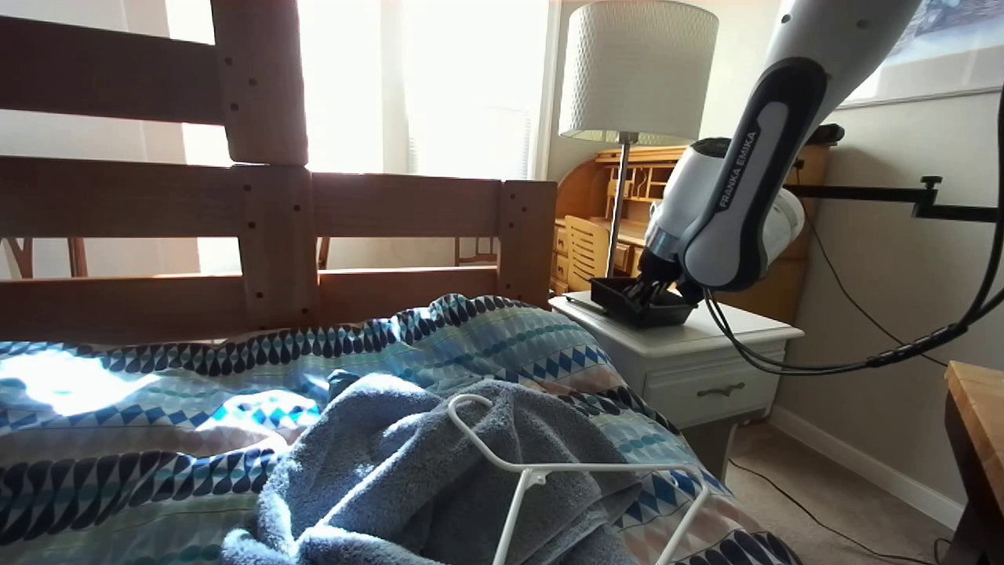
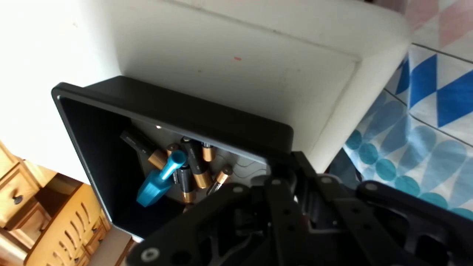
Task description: Move the black box to the left.
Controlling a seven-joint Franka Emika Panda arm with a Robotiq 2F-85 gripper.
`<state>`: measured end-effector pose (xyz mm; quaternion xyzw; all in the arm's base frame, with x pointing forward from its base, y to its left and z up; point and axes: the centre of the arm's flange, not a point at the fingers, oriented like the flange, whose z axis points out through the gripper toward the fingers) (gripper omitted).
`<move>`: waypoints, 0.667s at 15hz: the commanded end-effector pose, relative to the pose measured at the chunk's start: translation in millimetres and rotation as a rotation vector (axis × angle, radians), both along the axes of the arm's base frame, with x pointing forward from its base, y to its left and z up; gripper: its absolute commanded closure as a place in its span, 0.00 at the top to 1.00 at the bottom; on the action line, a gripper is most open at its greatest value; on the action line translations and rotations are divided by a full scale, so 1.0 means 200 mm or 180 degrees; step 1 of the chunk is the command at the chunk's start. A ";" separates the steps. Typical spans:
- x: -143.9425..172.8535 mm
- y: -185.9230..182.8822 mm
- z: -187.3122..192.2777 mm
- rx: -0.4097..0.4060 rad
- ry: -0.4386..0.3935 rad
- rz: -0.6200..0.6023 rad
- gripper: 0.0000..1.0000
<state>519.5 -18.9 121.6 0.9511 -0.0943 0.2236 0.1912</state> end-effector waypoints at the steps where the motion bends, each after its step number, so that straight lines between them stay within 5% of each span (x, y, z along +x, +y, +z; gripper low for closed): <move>1: 0.04 0.04 -0.01 -0.0050 -0.0006 -0.0079 0.03; 2: 0.04 0.05 -0.01 -0.0057 -0.0004 -0.0081 0.03; 4: 0.05 0.05 -0.01 -0.0068 -0.0019 -0.0097 0.39; 10: 0.06 0.08 0.03 -0.0056 -0.0082 -0.0061 0.78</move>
